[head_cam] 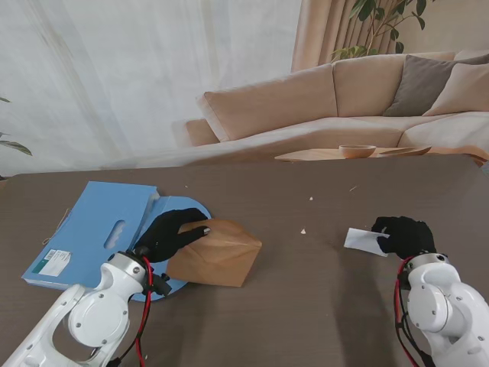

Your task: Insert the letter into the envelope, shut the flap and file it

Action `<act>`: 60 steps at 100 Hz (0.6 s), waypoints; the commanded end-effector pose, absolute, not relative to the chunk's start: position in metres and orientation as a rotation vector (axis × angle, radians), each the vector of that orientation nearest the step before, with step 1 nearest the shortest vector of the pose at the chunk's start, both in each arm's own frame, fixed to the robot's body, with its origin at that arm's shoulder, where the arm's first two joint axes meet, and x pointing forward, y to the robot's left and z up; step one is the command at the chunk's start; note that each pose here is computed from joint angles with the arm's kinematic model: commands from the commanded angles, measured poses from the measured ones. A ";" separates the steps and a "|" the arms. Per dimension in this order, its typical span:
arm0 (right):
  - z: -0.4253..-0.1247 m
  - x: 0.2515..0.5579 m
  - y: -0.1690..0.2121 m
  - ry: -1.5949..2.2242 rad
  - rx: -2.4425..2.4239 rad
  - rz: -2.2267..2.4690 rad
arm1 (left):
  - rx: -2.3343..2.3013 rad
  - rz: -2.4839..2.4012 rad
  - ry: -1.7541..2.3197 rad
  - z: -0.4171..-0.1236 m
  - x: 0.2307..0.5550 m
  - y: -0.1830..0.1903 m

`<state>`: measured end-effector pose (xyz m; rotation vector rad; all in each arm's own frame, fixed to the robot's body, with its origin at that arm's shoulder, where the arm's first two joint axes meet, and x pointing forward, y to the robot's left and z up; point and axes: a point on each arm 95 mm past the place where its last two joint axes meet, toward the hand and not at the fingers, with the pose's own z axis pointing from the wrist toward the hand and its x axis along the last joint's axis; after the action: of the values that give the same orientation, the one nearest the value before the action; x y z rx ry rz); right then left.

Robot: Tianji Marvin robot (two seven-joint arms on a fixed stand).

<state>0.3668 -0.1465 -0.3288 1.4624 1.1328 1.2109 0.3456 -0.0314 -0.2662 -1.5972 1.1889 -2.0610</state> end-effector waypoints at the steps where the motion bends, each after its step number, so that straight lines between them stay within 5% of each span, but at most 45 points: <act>1: -0.322 0.364 -0.134 1.143 1.454 1.260 | -1.614 -2.065 1.191 -0.264 0.347 -0.034; 60: -0.245 0.336 -0.019 1.002 1.411 1.928 | -1.706 -2.109 1.068 -0.250 0.356 -0.053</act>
<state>0.3399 -0.0364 -0.2522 1.4177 0.9948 1.8607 0.3582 -0.0445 -0.2576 -1.7062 1.0668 -2.0824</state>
